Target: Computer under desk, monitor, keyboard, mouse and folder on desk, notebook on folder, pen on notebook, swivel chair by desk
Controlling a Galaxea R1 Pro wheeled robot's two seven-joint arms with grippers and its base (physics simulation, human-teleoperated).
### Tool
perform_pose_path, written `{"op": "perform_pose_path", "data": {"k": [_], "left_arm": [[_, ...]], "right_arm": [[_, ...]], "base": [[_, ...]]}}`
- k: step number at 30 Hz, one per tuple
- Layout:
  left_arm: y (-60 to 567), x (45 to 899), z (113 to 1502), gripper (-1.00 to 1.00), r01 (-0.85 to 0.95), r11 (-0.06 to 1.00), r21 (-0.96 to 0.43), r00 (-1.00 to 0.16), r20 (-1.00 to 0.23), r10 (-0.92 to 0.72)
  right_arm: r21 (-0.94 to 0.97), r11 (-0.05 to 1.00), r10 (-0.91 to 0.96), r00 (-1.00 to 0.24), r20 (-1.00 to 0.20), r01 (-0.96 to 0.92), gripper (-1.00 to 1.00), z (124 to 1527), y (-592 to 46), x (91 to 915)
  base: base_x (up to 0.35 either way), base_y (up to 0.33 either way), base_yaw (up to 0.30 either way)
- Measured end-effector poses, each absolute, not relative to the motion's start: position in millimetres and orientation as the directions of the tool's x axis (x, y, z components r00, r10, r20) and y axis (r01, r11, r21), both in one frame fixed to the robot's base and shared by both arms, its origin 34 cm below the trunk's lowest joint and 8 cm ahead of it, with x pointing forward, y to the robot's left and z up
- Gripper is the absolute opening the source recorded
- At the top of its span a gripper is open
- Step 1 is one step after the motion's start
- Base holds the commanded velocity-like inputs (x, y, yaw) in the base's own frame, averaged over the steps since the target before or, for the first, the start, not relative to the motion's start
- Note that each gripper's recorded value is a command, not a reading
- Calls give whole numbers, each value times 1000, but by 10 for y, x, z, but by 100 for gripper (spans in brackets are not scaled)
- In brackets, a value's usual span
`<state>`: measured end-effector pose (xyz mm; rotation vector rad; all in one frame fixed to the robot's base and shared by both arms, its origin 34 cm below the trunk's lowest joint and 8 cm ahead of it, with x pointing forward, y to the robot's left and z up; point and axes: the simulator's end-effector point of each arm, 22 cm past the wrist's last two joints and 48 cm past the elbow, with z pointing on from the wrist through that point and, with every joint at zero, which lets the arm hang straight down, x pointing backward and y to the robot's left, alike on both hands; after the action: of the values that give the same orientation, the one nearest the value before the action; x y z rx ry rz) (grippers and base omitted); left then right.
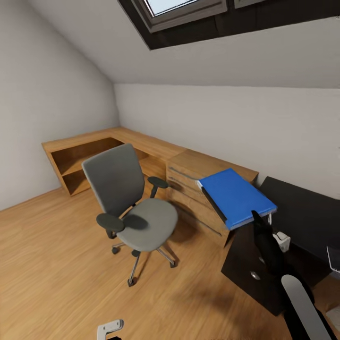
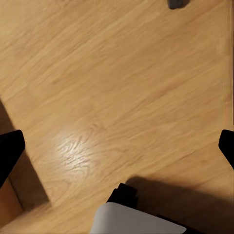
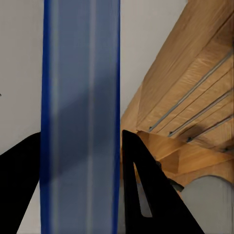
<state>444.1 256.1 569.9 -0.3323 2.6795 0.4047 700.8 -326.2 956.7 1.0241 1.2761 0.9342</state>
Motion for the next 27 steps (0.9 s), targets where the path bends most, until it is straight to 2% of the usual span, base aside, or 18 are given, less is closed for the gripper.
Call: {"op": "perform_pose_path", "data": {"k": [11, 18, 27], "left_arm": [[2471, 4366, 5639, 100, -283, 932, 227, -897, -406, -173], [2418, 4325, 5612, 100, -280, 933, 226, -902, -395, -175], [2414, 4307, 5601, 100, -279, 933, 227, -904, -391, -175]], "right_arm": [[956, 288, 948, 125, -292, 47, -100, 9454, -3523, 6988], [955, 292, 937, 185, -296, 51, -100, 9482, -3665, 6967], [955, 293, 935, 195, -297, 52, -100, 9486, -3689, 6963]], "base": [[0, 0, -188], [0, 0, -255], [0, 0, -271]]}}
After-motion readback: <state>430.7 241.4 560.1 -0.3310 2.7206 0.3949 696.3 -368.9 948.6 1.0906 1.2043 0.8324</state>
